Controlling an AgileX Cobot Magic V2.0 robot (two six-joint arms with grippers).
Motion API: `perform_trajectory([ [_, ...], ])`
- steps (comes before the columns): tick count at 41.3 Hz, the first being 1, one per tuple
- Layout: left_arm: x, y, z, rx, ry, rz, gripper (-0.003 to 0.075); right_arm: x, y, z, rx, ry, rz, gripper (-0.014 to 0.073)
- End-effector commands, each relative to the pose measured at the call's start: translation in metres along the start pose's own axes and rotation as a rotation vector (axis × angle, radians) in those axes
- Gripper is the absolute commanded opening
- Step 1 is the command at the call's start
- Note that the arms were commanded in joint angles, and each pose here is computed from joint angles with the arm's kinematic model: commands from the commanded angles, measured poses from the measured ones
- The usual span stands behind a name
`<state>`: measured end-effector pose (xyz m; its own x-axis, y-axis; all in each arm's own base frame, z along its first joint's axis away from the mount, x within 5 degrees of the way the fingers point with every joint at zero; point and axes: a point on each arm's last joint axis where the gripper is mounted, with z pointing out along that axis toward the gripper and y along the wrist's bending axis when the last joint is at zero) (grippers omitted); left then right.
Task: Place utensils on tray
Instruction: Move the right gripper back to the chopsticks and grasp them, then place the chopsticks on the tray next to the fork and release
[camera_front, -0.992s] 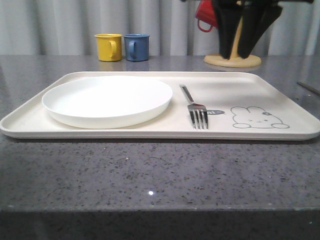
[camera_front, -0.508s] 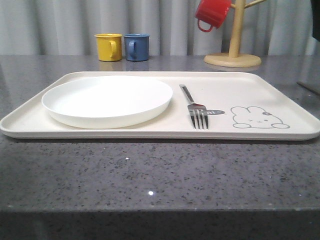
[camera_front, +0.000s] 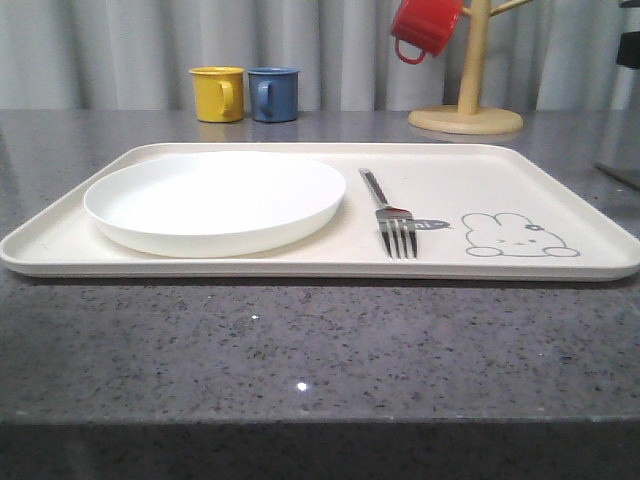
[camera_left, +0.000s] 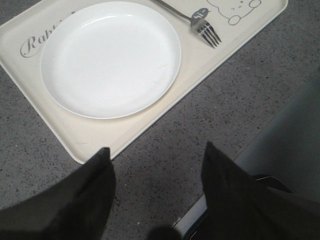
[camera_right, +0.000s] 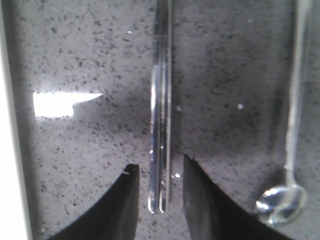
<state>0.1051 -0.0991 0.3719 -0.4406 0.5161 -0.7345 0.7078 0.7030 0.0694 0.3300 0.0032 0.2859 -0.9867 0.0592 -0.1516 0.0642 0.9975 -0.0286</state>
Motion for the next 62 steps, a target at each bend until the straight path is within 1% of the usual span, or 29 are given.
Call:
perform_trajectory([
  [1, -0.011, 0.000, -0.007, 0.001, -0.095, -0.007, 0.0370, 0.005, -0.003, -0.008, 0.005, 0.051, -0.011, 0.0257],
  [14, -0.011, 0.000, -0.007, 0.001, -0.095, -0.007, 0.0370, -0.003, -0.001, 0.015, 0.010, 0.102, -0.014, 0.0257],
  [20, -0.011, 0.000, -0.007, 0.001, -0.095, -0.007, 0.0370, -0.004, -0.001, 0.019, 0.011, 0.121, -0.014, 0.0251],
  [23, -0.011, 0.000, -0.007, 0.001, -0.095, -0.007, 0.0370, -0.004, -0.001, 0.018, 0.011, 0.120, -0.014, 0.0206],
  [25, -0.011, 0.000, -0.007, 0.001, -0.095, -0.007, 0.0370, -0.004, -0.001, 0.018, 0.011, 0.118, -0.014, 0.0154],
  [27, -0.011, 0.000, -0.007, 0.001, -0.095, -0.007, 0.0370, -0.004, -0.001, 0.018, 0.011, 0.119, -0.014, 0.0083],
  [30, -0.011, 0.000, -0.007, 0.001, -0.095, -0.007, 0.0370, -0.004, -0.001, 0.018, 0.011, 0.121, -0.014, 0.0026],
  [35, -0.011, 0.000, -0.007, 0.001, -0.095, -0.007, 0.0370, -0.002, 0.001, 0.012, 0.007, 0.123, -0.018, 0.0015],
  [39, -0.011, 0.000, -0.007, 0.001, -0.095, -0.007, 0.0370, -0.001, 0.010, 0.000, -0.030, 0.087, -0.028, 0.0015],
  [42, -0.011, 0.000, -0.007, 0.001, -0.095, -0.007, 0.0370, 0.001, 0.022, -0.012, -0.059, 0.052, -0.052, 0.0015],
  [45, -0.011, 0.000, -0.007, 0.001, -0.095, -0.007, 0.0370, 0.002, 0.038, -0.024, -0.101, 0.019, -0.085, 0.0015],
  [47, -0.011, 0.000, -0.007, 0.001, -0.095, -0.007, 0.0370, 0.004, 0.053, -0.032, -0.139, 0.000, -0.115, 0.0015],
  [52, -0.011, 0.000, -0.007, 0.001, -0.095, -0.007, 0.0370, 0.010, 0.085, -0.040, -0.217, -0.007, -0.158, 0.0015],
  [58, -0.011, 0.000, -0.007, 0.001, -0.095, -0.007, 0.0370, 0.017, 0.111, -0.039, -0.240, 0.009, -0.144, 0.0015],
  [62, -0.011, 0.000, -0.007, 0.001, -0.095, -0.007, 0.0370, 0.018, 0.122, -0.032, -0.240, 0.029, -0.086, 0.0015],
])
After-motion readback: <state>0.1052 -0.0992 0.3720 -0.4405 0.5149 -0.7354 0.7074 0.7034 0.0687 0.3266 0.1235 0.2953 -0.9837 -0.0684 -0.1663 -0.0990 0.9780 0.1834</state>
